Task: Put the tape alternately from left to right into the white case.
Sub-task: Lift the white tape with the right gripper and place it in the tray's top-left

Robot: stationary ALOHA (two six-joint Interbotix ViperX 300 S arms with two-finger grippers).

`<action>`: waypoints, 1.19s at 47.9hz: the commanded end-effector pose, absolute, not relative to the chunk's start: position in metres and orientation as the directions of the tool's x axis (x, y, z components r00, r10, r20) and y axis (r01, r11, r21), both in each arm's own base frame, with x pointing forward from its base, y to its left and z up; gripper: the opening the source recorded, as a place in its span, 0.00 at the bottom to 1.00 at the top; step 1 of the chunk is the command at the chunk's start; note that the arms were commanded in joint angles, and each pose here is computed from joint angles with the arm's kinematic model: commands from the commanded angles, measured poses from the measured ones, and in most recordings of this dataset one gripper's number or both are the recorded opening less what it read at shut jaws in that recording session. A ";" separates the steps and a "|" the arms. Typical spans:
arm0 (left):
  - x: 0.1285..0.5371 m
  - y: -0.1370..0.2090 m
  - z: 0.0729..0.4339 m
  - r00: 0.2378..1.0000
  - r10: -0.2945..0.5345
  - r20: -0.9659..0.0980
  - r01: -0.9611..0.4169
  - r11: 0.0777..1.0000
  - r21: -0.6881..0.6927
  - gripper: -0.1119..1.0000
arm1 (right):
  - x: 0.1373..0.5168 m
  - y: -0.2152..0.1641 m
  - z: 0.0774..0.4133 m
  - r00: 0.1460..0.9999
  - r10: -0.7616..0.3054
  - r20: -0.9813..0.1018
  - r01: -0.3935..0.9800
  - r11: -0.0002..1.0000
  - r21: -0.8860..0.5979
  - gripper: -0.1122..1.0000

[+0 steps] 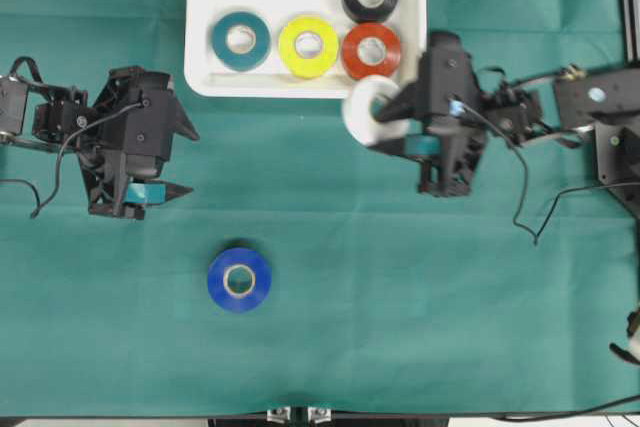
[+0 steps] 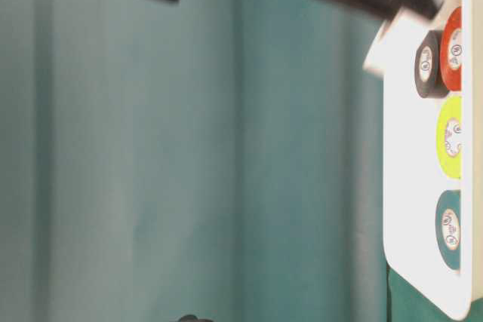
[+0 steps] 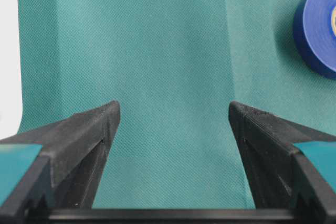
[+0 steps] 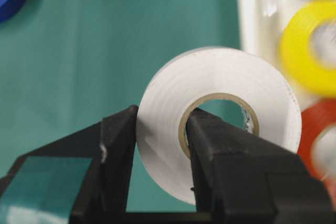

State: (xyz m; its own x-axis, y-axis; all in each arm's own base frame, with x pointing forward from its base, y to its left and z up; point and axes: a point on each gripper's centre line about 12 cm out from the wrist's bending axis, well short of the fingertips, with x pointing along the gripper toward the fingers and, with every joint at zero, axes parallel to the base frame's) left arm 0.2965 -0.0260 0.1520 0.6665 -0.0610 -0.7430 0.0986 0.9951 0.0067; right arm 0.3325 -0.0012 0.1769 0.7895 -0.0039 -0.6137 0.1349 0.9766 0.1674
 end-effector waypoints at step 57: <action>0.297 -0.027 0.158 0.684 -0.065 -0.726 0.100 0.995 0.006 0.87 | 0.444 -0.144 0.165 0.826 -0.202 -0.526 0.239 0.971 0.001 0.37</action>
